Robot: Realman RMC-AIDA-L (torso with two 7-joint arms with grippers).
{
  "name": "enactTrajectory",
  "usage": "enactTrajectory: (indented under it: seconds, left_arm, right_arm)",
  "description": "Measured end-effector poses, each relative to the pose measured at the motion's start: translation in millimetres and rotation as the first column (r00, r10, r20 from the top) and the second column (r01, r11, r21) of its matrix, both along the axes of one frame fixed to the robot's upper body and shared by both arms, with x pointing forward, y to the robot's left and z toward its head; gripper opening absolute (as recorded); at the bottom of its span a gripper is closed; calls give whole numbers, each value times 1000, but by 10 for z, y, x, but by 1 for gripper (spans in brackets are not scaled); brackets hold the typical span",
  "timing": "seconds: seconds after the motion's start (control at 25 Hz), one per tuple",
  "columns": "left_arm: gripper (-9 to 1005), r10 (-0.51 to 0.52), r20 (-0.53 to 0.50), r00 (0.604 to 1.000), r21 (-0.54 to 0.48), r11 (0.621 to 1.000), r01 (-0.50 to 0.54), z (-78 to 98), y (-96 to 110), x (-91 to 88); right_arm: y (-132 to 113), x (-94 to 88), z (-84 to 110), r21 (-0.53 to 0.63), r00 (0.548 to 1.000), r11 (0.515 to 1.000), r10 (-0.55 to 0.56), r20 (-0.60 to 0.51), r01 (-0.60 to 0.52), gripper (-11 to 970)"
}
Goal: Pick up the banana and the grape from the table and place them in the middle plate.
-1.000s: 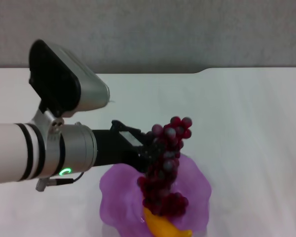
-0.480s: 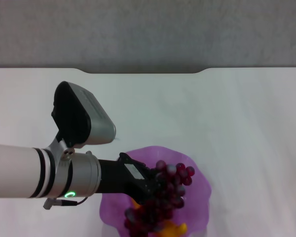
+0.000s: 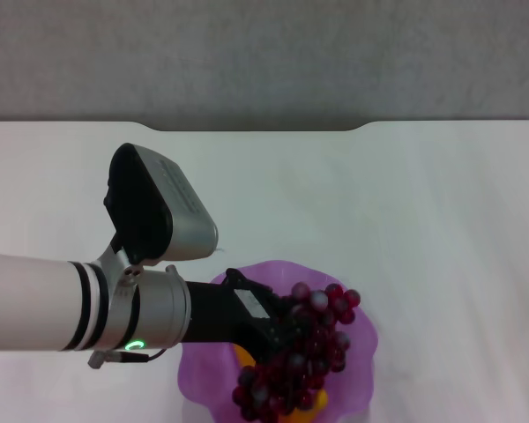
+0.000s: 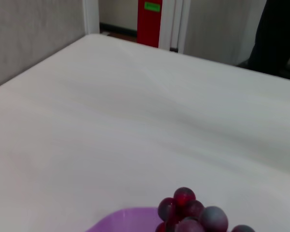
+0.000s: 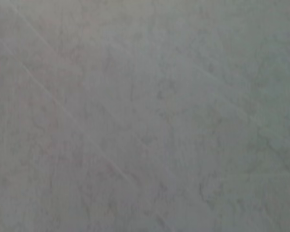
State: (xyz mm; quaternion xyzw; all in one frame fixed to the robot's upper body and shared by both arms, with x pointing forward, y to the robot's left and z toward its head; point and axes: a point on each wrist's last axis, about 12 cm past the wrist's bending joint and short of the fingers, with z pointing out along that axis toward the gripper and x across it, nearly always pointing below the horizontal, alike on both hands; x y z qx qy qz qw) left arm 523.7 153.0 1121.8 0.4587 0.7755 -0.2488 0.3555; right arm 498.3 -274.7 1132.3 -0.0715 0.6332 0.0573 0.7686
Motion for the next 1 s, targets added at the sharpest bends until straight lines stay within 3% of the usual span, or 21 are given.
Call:
enactTrajectory:
  seconds: [0.08,0.52,0.6,0.72,0.84,0.92,0.96,1.0]
  left_arm:
    - [188,0,2,1000,-17,1000,0,19,-2,6]
    - [416,17,38,999,-56,998,-15,123,16,44]
    - [512,20,61,998,-62,998,-17,170,31,50]
    - [656,39,131,991,-76,997,-29,285,71,72]
    - [696,77,242,967,-90,994,-57,420,118,144]
    - [691,119,321,939,-99,991,-92,473,163,218]
    - [688,183,405,896,-112,982,-150,502,236,315]
    - [686,183,405,896,-112,982,-150,502,236,315]
  right_arm:
    - [1,1,1,0,1000,1000,0,0,0,770]
    - [5,-1,-1,0,1000,1000,2,0,-2,770]
    - [5,-1,-1,0,1000,1000,2,0,-2,770]
    - [8,-1,-2,0,1000,1000,2,0,-2,770]
    - [9,-2,-3,1,1000,1000,3,-1,-3,770]
    - [14,2,0,1,1000,1000,5,0,-5,770]
    - [19,6,3,1,1000,1000,6,2,-6,770]
    - [24,10,6,1,1000,1000,8,3,-8,770]
